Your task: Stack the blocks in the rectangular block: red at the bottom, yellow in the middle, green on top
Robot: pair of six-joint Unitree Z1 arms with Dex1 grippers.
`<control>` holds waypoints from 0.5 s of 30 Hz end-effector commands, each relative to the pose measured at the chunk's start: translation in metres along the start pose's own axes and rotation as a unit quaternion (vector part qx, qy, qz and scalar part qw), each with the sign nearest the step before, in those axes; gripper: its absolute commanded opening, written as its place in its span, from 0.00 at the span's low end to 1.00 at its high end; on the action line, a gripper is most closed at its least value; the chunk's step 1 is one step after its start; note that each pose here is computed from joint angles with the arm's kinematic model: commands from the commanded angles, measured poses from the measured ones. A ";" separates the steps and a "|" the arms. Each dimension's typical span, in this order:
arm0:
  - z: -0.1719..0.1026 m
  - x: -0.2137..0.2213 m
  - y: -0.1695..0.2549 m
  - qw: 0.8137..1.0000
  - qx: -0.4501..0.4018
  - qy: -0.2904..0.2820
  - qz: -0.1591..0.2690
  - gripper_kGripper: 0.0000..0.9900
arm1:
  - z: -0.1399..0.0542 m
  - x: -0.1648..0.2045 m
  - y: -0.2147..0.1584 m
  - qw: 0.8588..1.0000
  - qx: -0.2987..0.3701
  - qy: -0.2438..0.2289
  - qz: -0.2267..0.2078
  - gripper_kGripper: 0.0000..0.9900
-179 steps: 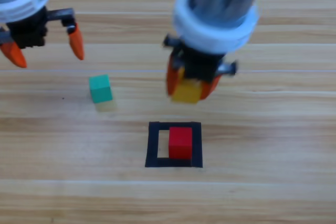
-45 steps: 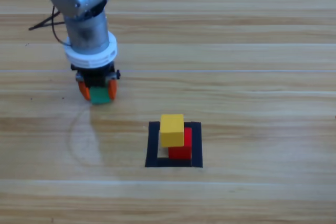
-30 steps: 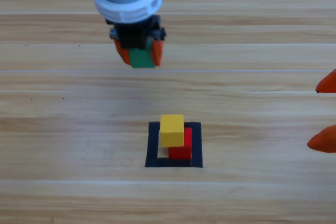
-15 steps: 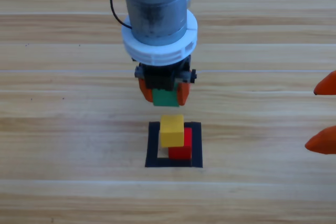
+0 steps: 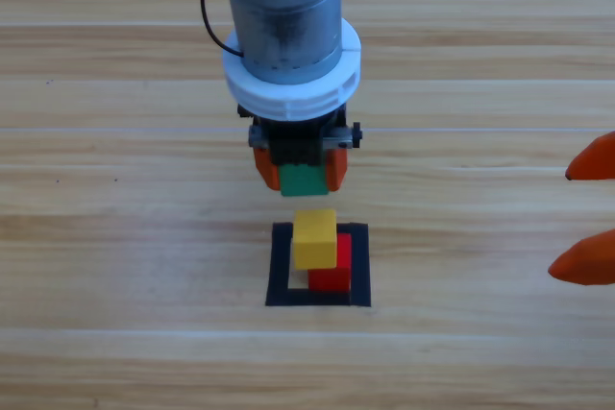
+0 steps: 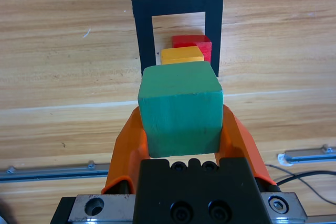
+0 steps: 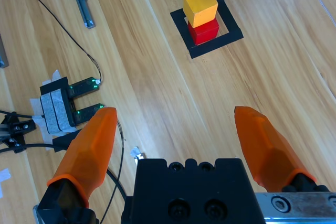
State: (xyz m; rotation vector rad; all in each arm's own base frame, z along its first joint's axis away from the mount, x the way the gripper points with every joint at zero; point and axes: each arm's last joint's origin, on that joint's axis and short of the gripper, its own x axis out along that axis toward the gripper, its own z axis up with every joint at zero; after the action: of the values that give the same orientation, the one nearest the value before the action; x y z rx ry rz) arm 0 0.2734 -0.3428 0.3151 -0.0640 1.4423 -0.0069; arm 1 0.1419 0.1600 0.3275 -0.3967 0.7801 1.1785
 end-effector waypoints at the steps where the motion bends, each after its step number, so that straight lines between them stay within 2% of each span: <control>1: -0.006 0.029 -0.013 0.999 -0.012 0.026 0.027 0.00 | 0.001 0.012 -0.010 1.000 0.020 0.016 0.007 0.99; 15: -0.013 0.051 -0.030 0.999 0.000 0.032 0.042 0.00 | 0.000 0.013 -0.010 1.000 0.021 0.018 0.008 0.99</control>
State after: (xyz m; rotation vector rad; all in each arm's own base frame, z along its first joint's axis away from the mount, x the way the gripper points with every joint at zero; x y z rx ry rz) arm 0 0.2742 -0.3586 0.2862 -0.0573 1.4819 0.0588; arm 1 0.1420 0.1600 0.3274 -0.3967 0.7804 1.1785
